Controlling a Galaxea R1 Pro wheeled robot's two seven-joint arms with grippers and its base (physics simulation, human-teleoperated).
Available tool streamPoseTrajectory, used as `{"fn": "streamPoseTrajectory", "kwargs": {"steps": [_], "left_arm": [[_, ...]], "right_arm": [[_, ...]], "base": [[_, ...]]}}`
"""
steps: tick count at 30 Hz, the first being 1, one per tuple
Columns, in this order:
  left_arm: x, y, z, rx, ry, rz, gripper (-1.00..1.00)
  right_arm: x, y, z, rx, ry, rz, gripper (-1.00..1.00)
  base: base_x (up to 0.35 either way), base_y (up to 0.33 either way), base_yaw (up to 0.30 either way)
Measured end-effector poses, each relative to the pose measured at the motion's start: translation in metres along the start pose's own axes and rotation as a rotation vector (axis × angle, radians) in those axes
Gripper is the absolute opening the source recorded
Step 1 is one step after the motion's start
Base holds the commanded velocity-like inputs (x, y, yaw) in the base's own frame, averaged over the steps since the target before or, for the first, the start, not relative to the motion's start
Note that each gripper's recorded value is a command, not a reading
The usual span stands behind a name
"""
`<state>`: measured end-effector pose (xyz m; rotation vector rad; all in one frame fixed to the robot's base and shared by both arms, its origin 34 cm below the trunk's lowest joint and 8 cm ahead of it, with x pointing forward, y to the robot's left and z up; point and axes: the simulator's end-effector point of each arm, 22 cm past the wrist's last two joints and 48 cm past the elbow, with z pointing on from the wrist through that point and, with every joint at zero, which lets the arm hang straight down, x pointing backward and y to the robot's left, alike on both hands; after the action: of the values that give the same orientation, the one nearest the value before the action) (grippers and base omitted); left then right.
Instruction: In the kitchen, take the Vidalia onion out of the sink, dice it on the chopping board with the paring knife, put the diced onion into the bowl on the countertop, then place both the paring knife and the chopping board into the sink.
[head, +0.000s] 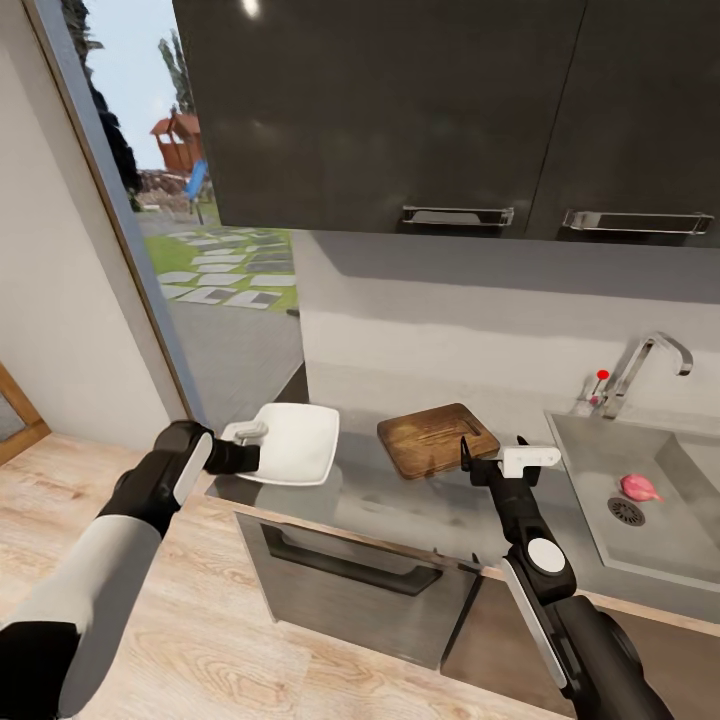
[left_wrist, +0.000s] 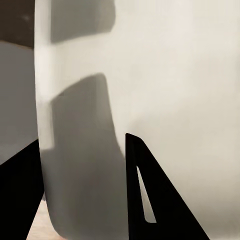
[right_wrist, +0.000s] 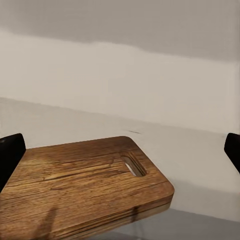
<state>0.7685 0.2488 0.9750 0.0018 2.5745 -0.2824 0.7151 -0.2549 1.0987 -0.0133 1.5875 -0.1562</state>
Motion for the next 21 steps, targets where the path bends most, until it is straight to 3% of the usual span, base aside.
{"fn": "streamPoseTrajectory", "kwargs": {"steps": [21], "left_arm": [[-0.0047, 0.0014, 0.001, -0.003, 0.009, -0.007, -1.0]], "right_arm": [[-0.0003, 0.0003, 0.0, -0.001, -0.001, 0.002, 1.0]], "base": [[0.0, 0.0, 0.0]]}}
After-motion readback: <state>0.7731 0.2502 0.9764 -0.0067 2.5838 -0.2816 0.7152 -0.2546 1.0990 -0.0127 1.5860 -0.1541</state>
